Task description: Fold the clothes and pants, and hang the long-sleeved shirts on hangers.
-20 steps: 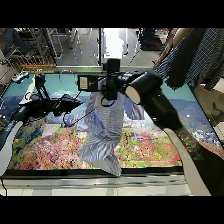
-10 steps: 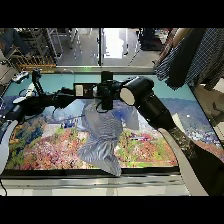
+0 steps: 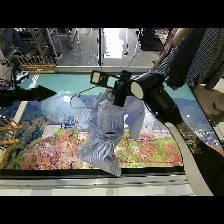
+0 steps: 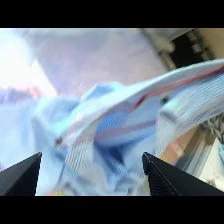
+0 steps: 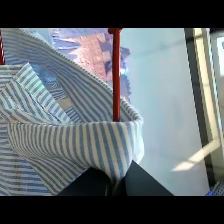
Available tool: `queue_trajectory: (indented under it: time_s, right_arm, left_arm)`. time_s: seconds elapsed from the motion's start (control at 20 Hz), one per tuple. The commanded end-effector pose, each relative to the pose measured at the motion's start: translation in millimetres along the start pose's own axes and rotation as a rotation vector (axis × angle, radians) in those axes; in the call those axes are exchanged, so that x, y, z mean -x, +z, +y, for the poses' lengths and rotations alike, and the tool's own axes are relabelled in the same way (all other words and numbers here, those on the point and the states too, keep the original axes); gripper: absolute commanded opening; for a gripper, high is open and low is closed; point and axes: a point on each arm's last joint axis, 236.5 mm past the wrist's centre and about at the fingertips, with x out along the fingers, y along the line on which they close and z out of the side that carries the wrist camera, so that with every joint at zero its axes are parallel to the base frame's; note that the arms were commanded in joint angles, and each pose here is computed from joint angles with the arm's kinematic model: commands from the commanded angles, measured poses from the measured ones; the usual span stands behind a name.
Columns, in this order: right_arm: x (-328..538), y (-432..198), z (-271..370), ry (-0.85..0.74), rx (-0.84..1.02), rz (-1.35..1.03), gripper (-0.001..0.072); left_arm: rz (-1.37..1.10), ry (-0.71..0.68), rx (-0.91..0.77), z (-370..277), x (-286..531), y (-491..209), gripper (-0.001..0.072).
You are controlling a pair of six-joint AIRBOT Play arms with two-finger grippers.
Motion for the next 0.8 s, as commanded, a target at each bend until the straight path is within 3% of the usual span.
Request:
queue_trajectory:
  time_s: [0.0, 0.3, 0.5, 0.55, 0.7, 0.75]
  right_arm:
    - [14.5, -13.1, -32.0, -0.098, -0.172, 0.003, 0.0025]
    - [58.7, 4.2, -59.6, -0.197, -0.198, -0.104, 0.0025]
    - [60.0, 5.4, -59.8, -0.197, -0.2, -0.111, 0.0026]
    - [60.0, 5.4, -59.8, -0.197, -0.2, -0.111, 0.0026]
    - [60.0, 5.4, -59.7, -0.197, -0.2, -0.111, 0.0026]
    - [59.9, 5.0, -59.2, -0.195, -0.2, -0.109, 0.0026]
  left_arm:
    - [0.174, 0.139, 0.225, 22.8, -17.5, -47.2, 0.0711]
    - [0.09, -0.232, 0.291, -48.5, -158.6, -98.8, 0.072]
    - [0.178, -0.233, 0.3, -55.3, -220.2, -144.0, 0.0716]
    - [0.168, -0.247, 0.281, -58.9, -228.5, -146.0, 0.0662]
    - [0.099, -0.213, 0.296, -53.4, -240.8, -134.2, 0.0056]
    - [0.075, -0.214, 0.308, -51.8, -240.0, -127.8, 0.0013]
